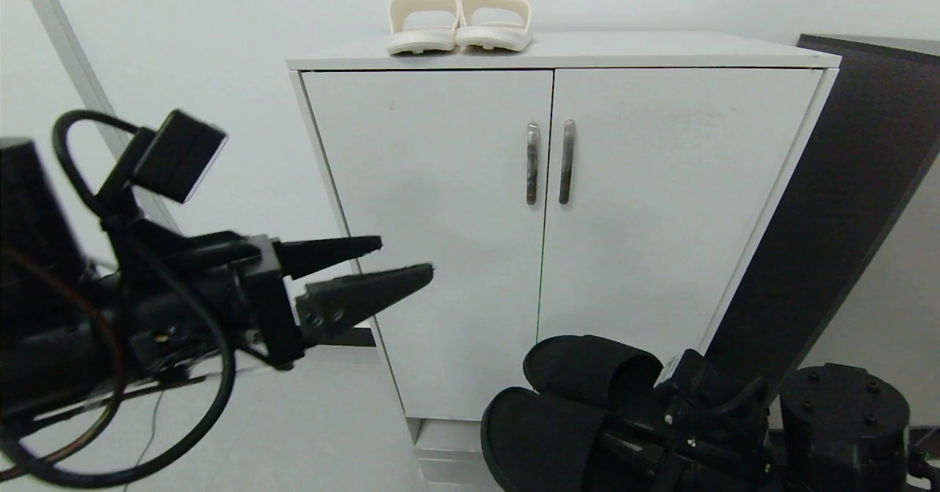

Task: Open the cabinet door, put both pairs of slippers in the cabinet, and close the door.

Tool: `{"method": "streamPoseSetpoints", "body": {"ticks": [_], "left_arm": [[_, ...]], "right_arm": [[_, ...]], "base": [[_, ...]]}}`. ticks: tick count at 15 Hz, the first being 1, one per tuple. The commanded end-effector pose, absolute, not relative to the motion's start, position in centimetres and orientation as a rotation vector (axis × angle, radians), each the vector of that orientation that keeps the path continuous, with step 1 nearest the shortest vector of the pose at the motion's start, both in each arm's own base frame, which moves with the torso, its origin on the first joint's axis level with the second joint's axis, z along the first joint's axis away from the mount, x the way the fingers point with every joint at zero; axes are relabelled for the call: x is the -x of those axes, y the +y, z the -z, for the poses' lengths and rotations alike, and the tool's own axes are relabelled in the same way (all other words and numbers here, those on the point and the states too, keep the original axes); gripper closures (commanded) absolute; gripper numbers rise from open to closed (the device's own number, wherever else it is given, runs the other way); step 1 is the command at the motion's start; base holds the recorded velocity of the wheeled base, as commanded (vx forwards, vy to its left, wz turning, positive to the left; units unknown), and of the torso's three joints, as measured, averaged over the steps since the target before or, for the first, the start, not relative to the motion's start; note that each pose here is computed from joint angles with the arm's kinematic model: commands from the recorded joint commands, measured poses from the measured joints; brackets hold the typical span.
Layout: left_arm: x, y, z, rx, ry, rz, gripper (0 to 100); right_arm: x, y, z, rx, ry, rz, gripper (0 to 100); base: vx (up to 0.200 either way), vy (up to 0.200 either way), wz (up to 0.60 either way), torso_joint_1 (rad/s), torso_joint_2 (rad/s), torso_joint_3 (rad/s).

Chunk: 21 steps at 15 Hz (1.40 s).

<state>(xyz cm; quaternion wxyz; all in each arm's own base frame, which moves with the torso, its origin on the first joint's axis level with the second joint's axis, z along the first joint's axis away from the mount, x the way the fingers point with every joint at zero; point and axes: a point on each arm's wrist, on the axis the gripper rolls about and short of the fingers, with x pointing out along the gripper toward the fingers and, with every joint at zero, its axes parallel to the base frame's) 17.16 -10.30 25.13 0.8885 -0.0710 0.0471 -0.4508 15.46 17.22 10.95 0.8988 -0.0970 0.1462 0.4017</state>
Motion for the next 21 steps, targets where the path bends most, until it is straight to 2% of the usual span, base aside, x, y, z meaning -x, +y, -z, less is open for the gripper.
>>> {"method": "streamPoseSetpoints", "body": {"ticks": [1, 4, 6, 8, 9, 10, 12, 15, 21], "left_arm": [[-20.9, -15.2, -24.7, 0.168, 0.162, 1.024, 0], [-22.8, -17.8, -25.3, 0.179, 0.160, 1.069, 0], [-24.7, -20.2, -25.6, 0.219, 0.186, 1.092, 0], [-26.3, -21.6, -26.1, 0.248, 0.186, 1.162, 0], [-27.0, -22.2, -26.5, 0.288, 0.198, 1.201, 0], [-27.8, -22.8, -27.0, 0.317, 0.194, 1.206, 0], [-29.6, -23.9, -27.2, 0.324, 0.171, 1.204, 0], [-31.2, -24.7, -27.0, 0.332, 0.149, 1.123, 0], [-32.7, -24.5, -28.4, 0.323, 0.168, 1.032, 0]], "right_arm": [[-15.3, 17.0, -11.0, 0.199, 0.299, -0.837, 100], [-15.2, 17.0, -11.1, 0.200, 0.297, -0.836, 100], [-15.3, 17.0, -11.1, 0.200, 0.297, -0.836, 100], [-15.3, 17.0, -11.1, 0.199, 0.295, -0.835, 100], [-15.4, 17.0, -11.1, 0.200, 0.297, -0.833, 100], [-15.4, 17.0, -11.0, 0.200, 0.298, -0.833, 100], [-15.4, 17.1, -11.0, 0.201, 0.301, -0.833, 100], [-15.4, 17.1, -11.0, 0.202, 0.299, -0.833, 100], [-15.6, 17.2, -10.7, 0.207, 0.311, -0.835, 100]], "base": [[0.000, 0.000, 0.00, 0.000, 0.00, 0.000], [0.000, 0.000, 0.00, 0.000, 0.00, 0.000], [0.000, 0.000, 0.00, 0.000, 0.00, 0.000], [0.000, 0.000, 0.00, 0.000, 0.00, 0.000], [0.000, 0.000, 0.00, 0.000, 0.00, 0.000], [0.000, 0.000, 0.00, 0.000, 0.00, 0.000], [0.000, 0.000, 0.00, 0.000, 0.00, 0.000], [0.000, 0.000, 0.00, 0.000, 0.00, 0.000], [0.000, 0.000, 0.00, 0.000, 0.00, 0.000]]}}
